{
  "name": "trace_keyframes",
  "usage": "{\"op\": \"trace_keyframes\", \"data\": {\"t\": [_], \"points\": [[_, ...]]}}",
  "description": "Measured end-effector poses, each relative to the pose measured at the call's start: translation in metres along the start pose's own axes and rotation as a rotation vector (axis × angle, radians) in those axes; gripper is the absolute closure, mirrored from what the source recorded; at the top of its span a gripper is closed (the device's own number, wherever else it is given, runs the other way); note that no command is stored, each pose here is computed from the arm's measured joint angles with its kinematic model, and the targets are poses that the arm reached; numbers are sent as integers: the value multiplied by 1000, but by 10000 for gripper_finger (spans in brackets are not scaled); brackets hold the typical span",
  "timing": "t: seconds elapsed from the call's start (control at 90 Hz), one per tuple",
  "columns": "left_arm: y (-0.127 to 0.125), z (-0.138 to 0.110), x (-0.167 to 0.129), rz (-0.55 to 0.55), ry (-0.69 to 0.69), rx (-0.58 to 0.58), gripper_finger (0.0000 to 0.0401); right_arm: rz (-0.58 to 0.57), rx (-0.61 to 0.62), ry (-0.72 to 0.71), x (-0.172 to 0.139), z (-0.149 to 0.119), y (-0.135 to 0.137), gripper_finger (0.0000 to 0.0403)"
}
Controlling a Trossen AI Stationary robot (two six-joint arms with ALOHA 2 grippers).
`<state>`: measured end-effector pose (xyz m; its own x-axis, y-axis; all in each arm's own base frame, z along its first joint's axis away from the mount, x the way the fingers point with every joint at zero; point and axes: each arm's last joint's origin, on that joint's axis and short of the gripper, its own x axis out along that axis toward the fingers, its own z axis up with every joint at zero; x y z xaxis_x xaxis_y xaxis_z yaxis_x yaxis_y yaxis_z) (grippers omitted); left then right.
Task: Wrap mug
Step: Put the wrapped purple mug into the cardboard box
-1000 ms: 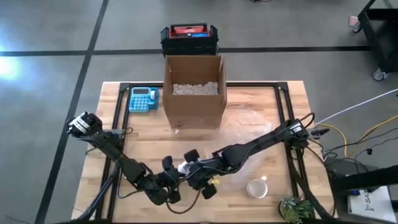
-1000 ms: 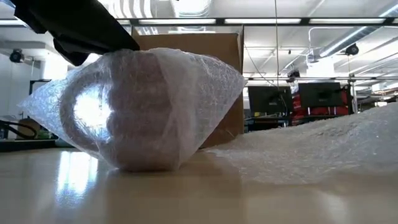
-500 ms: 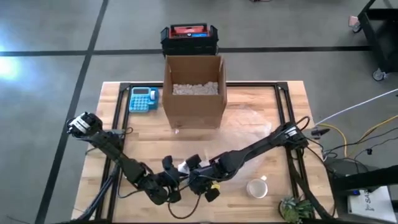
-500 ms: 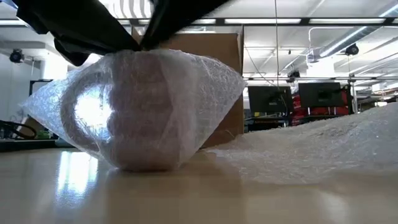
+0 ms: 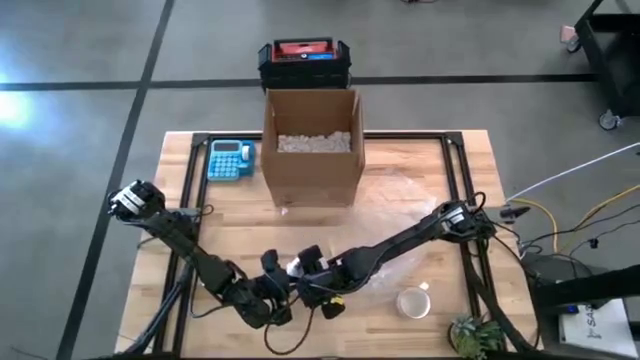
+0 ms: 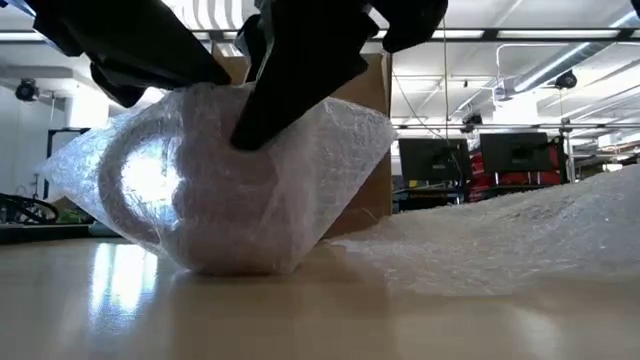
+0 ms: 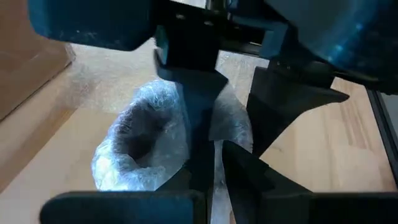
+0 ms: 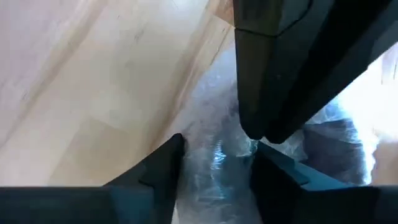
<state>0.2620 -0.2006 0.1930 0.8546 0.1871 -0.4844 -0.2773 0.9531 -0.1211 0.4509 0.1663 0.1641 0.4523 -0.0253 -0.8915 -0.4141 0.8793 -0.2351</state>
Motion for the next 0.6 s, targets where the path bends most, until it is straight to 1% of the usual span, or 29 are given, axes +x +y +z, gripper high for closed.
{"op": "trace_keyframes", "data": {"t": [0.1, 0.2, 0.256, 0.4, 0.5, 0.567, 0.6], "points": [[-3, 7, -2, -17, -8, -17, 381, 9, 2, -5, 1, 0, -1, 328], [-8, 25, -14, -41, -32, -10, 381, 44, -1, 6, 1, -2, -1, 376], [-11, 33, -21, -45, -31, 9, 381, 48, -6, 9, -1, -2, -1, 377], [-18, 43, -36, -11, -10, 72, 381, 60, -16, 49, -13, -3, -2, 378], [-20, 49, -44, 26, -3, 66, 381, 72, -26, 95, -30, -3, -4, 379], [-18, 47, -46, 54, 5, 64, 381, 70, -34, 79, -47, 3, -8, 379], [-18, 46, -46, 63, 3, 64, 381, 70, -39, 70, -60, 5, -11, 379]]}}
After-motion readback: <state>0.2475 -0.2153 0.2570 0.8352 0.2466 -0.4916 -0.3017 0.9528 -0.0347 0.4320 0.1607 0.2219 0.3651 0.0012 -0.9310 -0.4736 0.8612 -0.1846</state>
